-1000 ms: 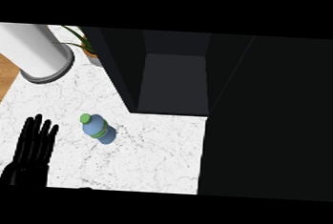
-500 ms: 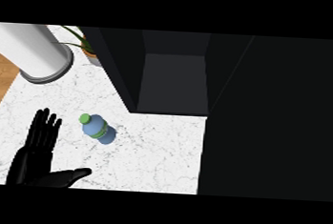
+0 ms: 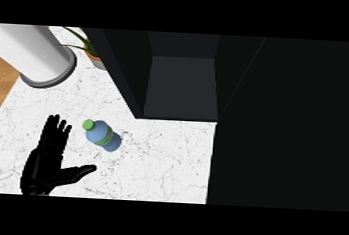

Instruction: Pick up the bottled water, place it into the cabinet and close the cabinet

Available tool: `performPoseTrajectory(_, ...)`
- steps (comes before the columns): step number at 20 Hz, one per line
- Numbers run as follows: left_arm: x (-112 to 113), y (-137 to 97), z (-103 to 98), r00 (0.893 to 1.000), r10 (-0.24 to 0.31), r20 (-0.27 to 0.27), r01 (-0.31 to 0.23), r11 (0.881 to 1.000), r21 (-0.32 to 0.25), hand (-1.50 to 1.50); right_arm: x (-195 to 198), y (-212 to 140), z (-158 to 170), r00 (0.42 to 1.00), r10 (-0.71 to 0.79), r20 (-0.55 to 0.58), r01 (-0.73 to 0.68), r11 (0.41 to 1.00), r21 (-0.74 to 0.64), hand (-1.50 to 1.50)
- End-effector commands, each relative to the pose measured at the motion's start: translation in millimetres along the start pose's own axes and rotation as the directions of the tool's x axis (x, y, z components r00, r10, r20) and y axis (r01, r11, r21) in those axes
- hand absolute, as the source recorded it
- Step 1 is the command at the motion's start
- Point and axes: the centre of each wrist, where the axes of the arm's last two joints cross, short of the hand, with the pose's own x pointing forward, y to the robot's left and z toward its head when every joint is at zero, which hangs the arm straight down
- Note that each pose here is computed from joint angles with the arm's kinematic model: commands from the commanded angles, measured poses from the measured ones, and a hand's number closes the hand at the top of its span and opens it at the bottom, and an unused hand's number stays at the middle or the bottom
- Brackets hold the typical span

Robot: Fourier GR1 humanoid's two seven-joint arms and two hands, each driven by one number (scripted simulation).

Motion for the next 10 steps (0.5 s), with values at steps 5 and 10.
performPoseTrajectory(5,-40,3,-32,0.993,0.102,-0.061,-0.102,0.995,0.0,-1.5,5,-4,4,1.0,-0.005,-0.016,0.005,1.0,0.005,-1.5)
performPoseTrajectory(10,-51,14,-40,0.994,0.098,-0.057,-0.099,0.995,-0.008,-1.5,-6,-2,7,1.0,-0.007,-0.002,0.007,1.0,-0.008,-1.5)
